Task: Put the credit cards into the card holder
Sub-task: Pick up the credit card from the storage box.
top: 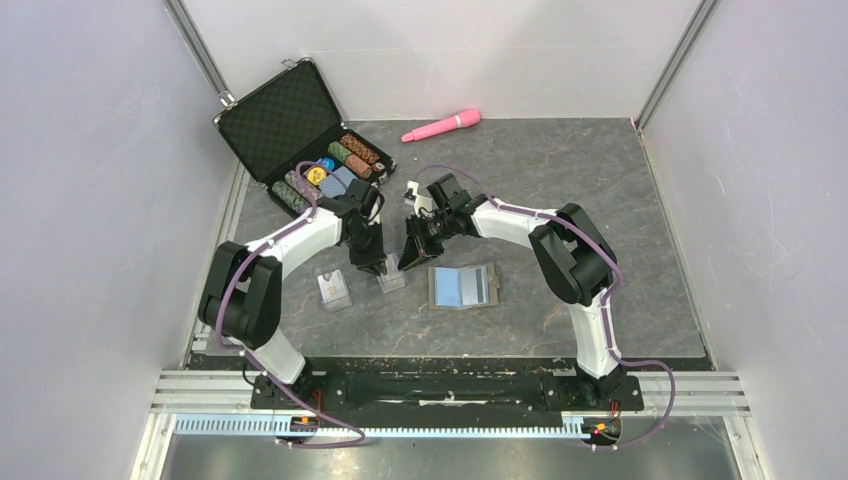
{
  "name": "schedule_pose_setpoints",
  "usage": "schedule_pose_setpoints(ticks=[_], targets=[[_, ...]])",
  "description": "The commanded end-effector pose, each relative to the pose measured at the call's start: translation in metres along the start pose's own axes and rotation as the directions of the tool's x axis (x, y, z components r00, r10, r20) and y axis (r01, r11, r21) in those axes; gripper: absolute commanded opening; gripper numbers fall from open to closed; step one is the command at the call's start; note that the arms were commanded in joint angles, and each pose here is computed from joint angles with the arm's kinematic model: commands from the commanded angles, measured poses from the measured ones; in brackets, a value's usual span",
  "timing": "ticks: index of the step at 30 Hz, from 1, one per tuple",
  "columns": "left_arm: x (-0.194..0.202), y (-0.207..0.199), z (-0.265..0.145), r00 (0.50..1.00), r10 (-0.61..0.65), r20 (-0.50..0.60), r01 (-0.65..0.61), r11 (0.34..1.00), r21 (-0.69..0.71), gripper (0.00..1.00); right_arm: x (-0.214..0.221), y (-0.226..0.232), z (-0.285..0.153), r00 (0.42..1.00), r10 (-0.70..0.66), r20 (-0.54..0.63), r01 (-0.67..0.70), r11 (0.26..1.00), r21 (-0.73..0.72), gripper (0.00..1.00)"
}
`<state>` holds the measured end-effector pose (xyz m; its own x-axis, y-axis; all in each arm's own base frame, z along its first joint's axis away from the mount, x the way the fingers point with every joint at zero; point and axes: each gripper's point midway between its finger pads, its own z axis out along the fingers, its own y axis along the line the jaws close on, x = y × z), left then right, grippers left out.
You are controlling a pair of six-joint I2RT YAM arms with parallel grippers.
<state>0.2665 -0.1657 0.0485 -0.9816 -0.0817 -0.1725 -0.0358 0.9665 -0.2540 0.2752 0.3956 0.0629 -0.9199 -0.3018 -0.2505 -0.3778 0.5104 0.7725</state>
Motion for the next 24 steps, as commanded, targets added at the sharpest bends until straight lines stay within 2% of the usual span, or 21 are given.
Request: schedule_pose_setpoints(ticks=[1,8,13,16,18,20,23,24], targets=[[-0.040,-0.054,-0.027,0.985,0.000,0.175,-0.039,0.975,0.220,0.27,0.021,0.004,0.006,0.998,-0.011,-0.064,0.010,1.000,-0.014,0.12],[-0.039,-0.060,-0.025,0.985,-0.014,0.175,-0.032,0.966,0.258,0.27,0.021,0.004,0.006,0.998,-0.014,-0.064,0.013,1.000,-0.016,0.12],[-0.030,-0.052,-0.012,0.992,-0.013,0.128,-0.016,0.974,0.225,0.21,0.021,0.004,0.007,0.998,-0.013,-0.067,0.012,1.000,-0.015,0.12],[-0.025,-0.045,-0.005,0.994,-0.015,0.104,-0.006,0.980,0.200,0.11,0.021,0.004,0.007,0.998,-0.016,-0.065,0.015,1.000,-0.016,0.12],[-0.022,-0.040,-0.003,0.995,-0.013,0.100,-0.005,0.984,0.179,0.08,0.021,0.005,0.006,0.998,-0.017,-0.064,0.016,1.000,-0.016,0.12],[-0.021,-0.035,-0.003,0.995,-0.003,0.098,-0.012,0.988,0.151,0.10,0.020,0.005,0.006,0.998,-0.019,-0.061,0.018,1.000,-0.016,0.12],[-0.020,-0.029,-0.004,0.995,0.013,0.100,-0.025,0.992,0.122,0.24,0.019,0.005,0.006,0.998,-0.018,-0.061,0.017,1.000,-0.016,0.13],[-0.020,-0.028,-0.005,0.995,0.017,0.101,-0.029,0.993,0.119,0.25,0.019,0.004,0.006,0.998,-0.017,-0.061,0.017,1.000,-0.015,0.12]])
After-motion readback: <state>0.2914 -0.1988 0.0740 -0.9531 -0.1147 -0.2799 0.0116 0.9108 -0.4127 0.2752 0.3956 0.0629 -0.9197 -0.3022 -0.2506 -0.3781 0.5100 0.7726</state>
